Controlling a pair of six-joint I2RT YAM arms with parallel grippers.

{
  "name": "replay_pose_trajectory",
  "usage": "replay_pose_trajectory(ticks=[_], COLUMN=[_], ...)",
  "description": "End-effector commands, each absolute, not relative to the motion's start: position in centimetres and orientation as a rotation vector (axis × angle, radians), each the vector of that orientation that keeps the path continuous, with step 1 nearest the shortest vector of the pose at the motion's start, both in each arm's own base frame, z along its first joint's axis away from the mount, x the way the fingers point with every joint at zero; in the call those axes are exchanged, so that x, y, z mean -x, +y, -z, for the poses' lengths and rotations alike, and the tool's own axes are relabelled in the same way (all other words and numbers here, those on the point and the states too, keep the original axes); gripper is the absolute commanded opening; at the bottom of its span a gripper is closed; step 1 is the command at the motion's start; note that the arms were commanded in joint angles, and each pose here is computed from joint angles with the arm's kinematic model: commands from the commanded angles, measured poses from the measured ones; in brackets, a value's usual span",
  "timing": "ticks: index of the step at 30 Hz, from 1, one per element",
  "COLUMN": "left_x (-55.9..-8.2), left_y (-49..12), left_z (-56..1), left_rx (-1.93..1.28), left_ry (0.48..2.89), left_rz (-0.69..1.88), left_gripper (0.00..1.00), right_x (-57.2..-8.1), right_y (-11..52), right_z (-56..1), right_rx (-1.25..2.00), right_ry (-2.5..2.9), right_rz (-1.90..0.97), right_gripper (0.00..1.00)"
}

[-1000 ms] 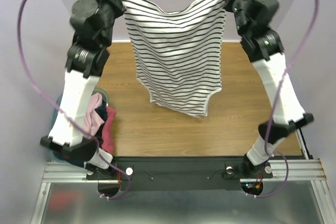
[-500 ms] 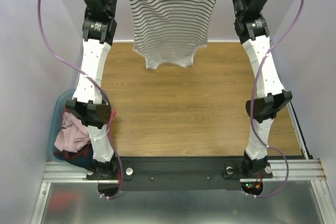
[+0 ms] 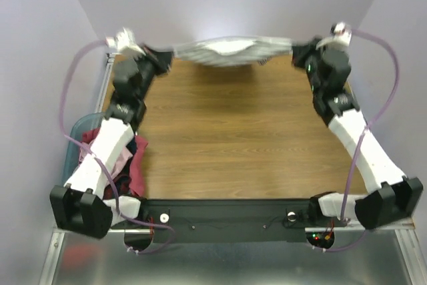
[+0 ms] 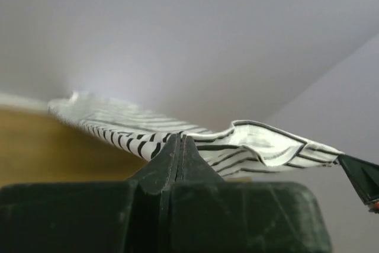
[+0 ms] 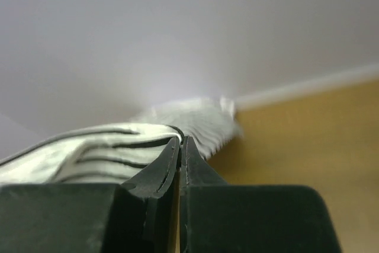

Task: Fold and stack the tank tops
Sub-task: Flatten the tank top out

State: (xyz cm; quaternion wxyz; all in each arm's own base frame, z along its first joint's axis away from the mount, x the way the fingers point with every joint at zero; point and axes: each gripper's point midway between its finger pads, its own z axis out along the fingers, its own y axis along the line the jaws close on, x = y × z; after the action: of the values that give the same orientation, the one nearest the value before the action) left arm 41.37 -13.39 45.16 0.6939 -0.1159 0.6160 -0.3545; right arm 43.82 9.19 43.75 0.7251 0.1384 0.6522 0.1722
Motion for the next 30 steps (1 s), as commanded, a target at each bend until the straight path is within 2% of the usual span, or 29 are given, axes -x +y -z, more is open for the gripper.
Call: replay_pose_trajectory(ticks=[1,2,4,5,6,8,9,10,14,17,20,21,22,23,27,30], left_x=[-36.3,-34.6,-30.8,-28.8,-27.1,-25.2,-24.0,-23.1,-22.3,-23.4,-25.9,-27.5,-28.9,-31.0,-36.8,-41.2], left_y=[-16.2,-16.7,-18.9,-18.9,-19.6,-20.0,-19.8,-19.8,-19.2,-17.9,-16.3,-15.7,-15.9,-15.0,-15.6,-16.1], left_z=[-34.0,-26.8,-22.9,-17.7,-16.5,-14.5,-12.8,-12.9,-16.3,-19.3,-19.9,-22.0,-20.6,-22.0,-20.4,-16.3], left_rx=[0.411,0.460,0.483,0.510,0.511,0.539,0.545,0.546,0.542,0.571,0.599,0.612,0.577,0.608,0.558,0.526], left_ry=[1.556,1.691,1.762,1.868,1.897,1.939,1.985,1.987,1.925,1.890,1.925,1.890,1.947,1.922,2.011,2.144], left_rz=[0.958,0.940,1.002,0.972,1.013,1.060,1.045,1.055,1.079,0.981,0.736,0.700,0.612,0.603,0.609,0.560], left_gripper=[0.00,0.00,0.00,0.06,0.16,0.29,0.42,0.43,0.46,0.46,0.48,0.48,0.48,0.47,0.33,0.26], right_x=[-39.1,-37.8,-33.8,-32.1,-30.0,-27.7,-27.1,-26.1,-25.2,-26.1,-27.4,-27.8,-28.6,-29.0,-31.3,-32.7], right_y=[8.4,8.2,7.7,7.6,7.4,6.9,6.9,6.8,6.6,6.9,8.1,8.7,9.3,9.4,9.0,9.1], right_z=[-29.6,-26.9,-19.7,-17.1,-13.7,-13.4,-13.6,-14.3,-16.2,-16.5,-15.4,-15.3,-14.5,-14.1,-12.1,-11.2], right_rx=[-0.495,-0.516,-0.580,-0.611,-0.627,-0.679,-0.681,-0.685,-0.689,-0.644,-0.611,-0.594,-0.581,-0.583,-0.608,-0.622], right_ry=[1.669,1.712,1.822,1.890,1.957,1.944,1.938,1.921,1.890,1.940,2.036,2.051,2.081,2.094,2.148,2.165], right_rz=[-0.442,-0.445,-0.451,-0.455,-0.446,-0.475,-0.493,-0.516,-0.535,-0.501,-0.502,-0.521,-0.533,-0.522,-0.427,-0.397], right_gripper=[0.09,0.21,0.36,0.48,0.53,0.62,0.65,0.69,0.75,0.75,0.72,0.68,0.67,0.67,0.66,0.63])
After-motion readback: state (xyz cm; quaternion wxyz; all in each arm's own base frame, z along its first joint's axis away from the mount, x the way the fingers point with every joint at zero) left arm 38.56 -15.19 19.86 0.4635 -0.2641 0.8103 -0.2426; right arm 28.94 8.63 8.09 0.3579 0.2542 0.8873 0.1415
